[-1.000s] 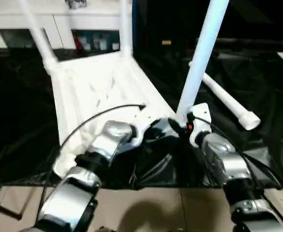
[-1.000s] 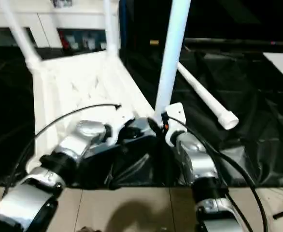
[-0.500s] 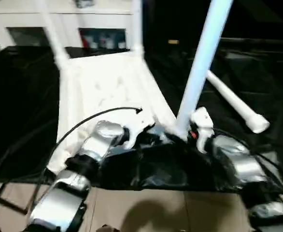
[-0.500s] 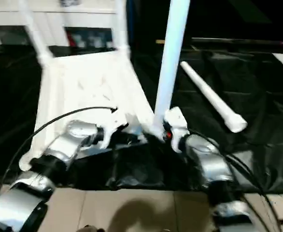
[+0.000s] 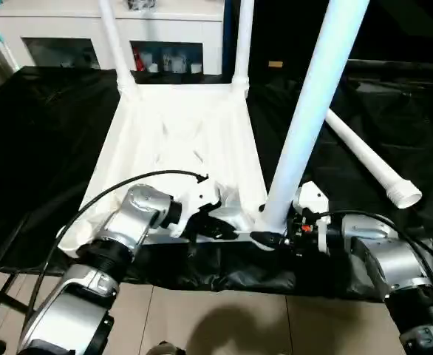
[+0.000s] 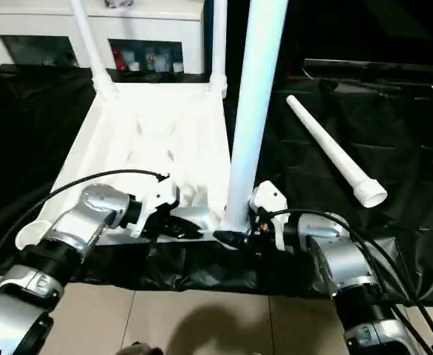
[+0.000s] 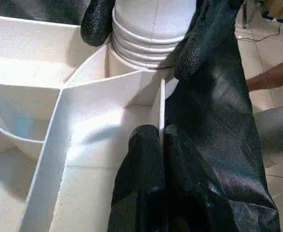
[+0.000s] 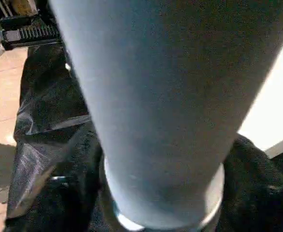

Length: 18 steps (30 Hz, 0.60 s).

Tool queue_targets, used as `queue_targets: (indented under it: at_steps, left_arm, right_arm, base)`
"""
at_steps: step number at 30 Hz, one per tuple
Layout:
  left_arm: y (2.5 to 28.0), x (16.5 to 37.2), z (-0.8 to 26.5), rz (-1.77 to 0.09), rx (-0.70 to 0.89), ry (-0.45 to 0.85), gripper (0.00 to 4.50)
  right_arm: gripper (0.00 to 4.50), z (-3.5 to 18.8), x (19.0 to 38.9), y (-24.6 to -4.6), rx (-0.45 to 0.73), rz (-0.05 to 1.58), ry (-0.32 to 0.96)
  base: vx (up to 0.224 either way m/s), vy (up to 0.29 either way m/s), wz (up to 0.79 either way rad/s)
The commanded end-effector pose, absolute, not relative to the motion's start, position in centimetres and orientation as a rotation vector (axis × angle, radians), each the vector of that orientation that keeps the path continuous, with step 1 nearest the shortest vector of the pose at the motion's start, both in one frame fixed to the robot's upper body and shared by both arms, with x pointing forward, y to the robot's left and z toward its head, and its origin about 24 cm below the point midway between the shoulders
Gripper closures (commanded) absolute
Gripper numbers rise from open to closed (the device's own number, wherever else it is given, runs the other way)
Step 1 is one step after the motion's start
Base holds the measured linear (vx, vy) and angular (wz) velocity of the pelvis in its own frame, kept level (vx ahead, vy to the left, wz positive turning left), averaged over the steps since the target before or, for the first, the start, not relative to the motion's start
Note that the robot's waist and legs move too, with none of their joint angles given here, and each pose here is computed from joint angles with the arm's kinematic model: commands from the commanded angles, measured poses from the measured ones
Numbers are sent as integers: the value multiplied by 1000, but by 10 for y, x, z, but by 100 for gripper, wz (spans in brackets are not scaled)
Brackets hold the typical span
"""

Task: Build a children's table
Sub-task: Rotate leg to tighten

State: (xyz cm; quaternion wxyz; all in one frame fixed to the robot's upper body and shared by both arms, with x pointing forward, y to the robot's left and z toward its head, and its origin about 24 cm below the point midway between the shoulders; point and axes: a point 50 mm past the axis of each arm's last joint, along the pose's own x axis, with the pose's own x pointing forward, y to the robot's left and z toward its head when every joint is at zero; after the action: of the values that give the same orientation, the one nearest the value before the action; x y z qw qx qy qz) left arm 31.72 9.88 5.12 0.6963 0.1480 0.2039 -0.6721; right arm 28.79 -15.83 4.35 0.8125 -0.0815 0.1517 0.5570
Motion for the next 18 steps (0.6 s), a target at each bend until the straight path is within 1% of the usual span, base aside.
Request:
queue_targets:
  at_steps: [1,3,5,6,7,8,9,12,15,16,18]
  left_arm:
    - [88,319,59,-1506,318,383,450]
    - [86,321,58,-1483,320,376,450]
    - [79,327,56,-1394,313,360,450]
    - [79,327,56,-1394,313,360,450]
    - [72,332,57,-1327,298,348,450]
    - [72,332,57,-1327,298,348,450]
    - [65,336,58,-1279,282,341,450]
    - [52,340,60,-1207,278,332,450]
    - [36,343,64,-1148,267,320,450]
    - [26,345,67,-1111,235,314,450]
    - [18,344,68,-1111,224,306,450]
  right_arm:
    - [154,40,279,-140,-161,1286,320]
    - [160,38,282,-138,-158,1247,310]
    - [170,33,289,-136,-181,1134,308]
    - [174,33,289,-136,-181,1134,308]
    - [176,28,297,-134,-197,1022,313]
    - [176,28,297,-134,-197,1022,313]
    - [177,25,303,-132,-192,926,316]
    - [178,22,312,-125,-145,784,316]
    - [179,19,318,-116,-134,656,327]
    - [179,17,323,-110,-96,584,344]
    - [179,19,325,-102,-75,573,330]
  base:
    - [0,0,0]
    - [0,0,0]
    - [0,0,0]
    - [0,0,0]
    - [0,0,0]
    - [0,0,0]
    - [0,0,0]
    - [0,0,0]
    - [0,0,0]
    - [0,0,0]
    - [0,0,0]
